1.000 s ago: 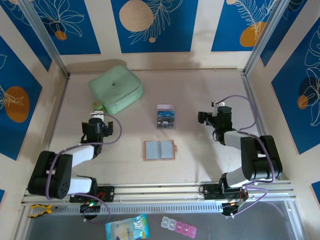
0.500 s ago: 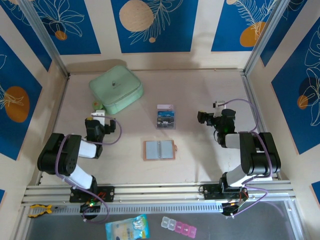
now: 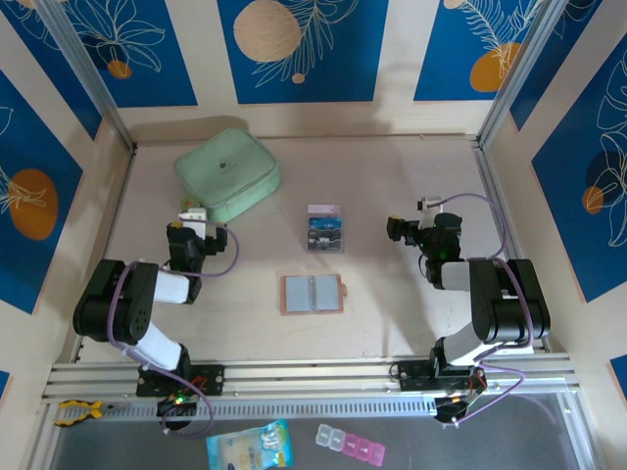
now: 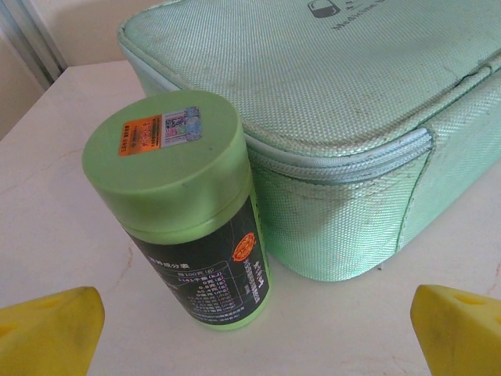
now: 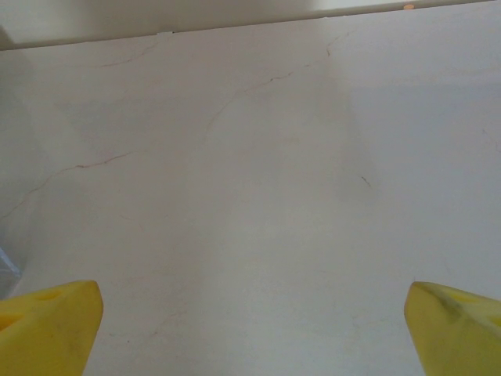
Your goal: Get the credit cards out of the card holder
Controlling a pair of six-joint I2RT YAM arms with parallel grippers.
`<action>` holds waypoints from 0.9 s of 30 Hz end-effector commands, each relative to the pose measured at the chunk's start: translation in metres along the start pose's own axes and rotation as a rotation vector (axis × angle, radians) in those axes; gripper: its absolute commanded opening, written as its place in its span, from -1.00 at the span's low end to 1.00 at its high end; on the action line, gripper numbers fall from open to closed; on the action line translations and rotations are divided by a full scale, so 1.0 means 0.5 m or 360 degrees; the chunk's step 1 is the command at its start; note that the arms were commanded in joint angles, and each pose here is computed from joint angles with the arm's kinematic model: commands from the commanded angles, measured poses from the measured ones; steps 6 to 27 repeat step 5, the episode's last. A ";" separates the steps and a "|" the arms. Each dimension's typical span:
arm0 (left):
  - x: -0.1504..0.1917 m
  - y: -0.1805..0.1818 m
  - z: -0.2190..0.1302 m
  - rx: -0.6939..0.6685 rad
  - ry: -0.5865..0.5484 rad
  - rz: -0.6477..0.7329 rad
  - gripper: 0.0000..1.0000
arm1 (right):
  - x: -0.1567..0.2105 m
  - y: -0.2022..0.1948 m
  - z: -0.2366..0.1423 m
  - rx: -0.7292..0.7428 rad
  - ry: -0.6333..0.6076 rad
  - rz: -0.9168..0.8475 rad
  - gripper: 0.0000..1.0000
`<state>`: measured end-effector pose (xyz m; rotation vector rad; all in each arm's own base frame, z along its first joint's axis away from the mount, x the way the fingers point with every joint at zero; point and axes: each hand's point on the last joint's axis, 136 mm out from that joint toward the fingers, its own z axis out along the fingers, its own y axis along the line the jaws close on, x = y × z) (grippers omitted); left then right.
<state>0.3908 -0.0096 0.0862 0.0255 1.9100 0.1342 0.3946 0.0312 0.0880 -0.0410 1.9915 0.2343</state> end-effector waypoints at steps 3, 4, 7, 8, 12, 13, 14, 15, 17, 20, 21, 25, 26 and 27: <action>-0.016 -0.002 0.002 0.0023 -0.0035 0.0004 1.00 | -0.010 0.005 -0.001 -0.0021 -0.0044 -0.0029 0.98; -0.018 -0.002 0.002 0.0023 -0.0038 0.0004 0.99 | -0.011 0.006 -0.003 -0.0024 -0.0050 -0.0029 0.98; -0.017 -0.002 0.002 0.0023 -0.0036 0.0004 1.00 | -0.011 0.006 -0.002 -0.0025 -0.0051 -0.0029 0.98; -0.017 -0.002 0.002 0.0023 -0.0036 0.0004 1.00 | -0.011 0.006 -0.002 -0.0025 -0.0051 -0.0029 0.98; -0.017 -0.002 0.002 0.0023 -0.0036 0.0004 1.00 | -0.011 0.006 -0.002 -0.0025 -0.0051 -0.0029 0.98; -0.017 -0.002 0.002 0.0023 -0.0036 0.0004 1.00 | -0.011 0.006 -0.002 -0.0025 -0.0051 -0.0029 0.98; -0.017 -0.002 0.002 0.0023 -0.0036 0.0004 1.00 | -0.011 0.006 -0.002 -0.0025 -0.0051 -0.0029 0.98; -0.017 -0.002 0.002 0.0023 -0.0036 0.0004 1.00 | -0.011 0.006 -0.002 -0.0025 -0.0051 -0.0029 0.98; -0.017 -0.002 0.002 0.0023 -0.0036 0.0004 1.00 | -0.011 0.006 -0.002 -0.0025 -0.0051 -0.0029 0.98; -0.017 -0.002 0.002 0.0023 -0.0036 0.0004 1.00 | -0.011 0.006 -0.002 -0.0025 -0.0051 -0.0029 0.98; -0.017 -0.002 0.002 0.0023 -0.0036 0.0004 1.00 | -0.011 0.006 -0.002 -0.0025 -0.0051 -0.0029 0.98; -0.017 -0.002 0.002 0.0023 -0.0036 0.0004 1.00 | -0.011 0.006 -0.002 -0.0025 -0.0051 -0.0029 0.98; -0.017 -0.002 0.002 0.0023 -0.0036 0.0004 1.00 | -0.011 0.006 -0.002 -0.0025 -0.0051 -0.0029 0.98; -0.017 -0.002 0.002 0.0023 -0.0036 0.0004 1.00 | -0.011 0.006 -0.002 -0.0025 -0.0051 -0.0029 0.98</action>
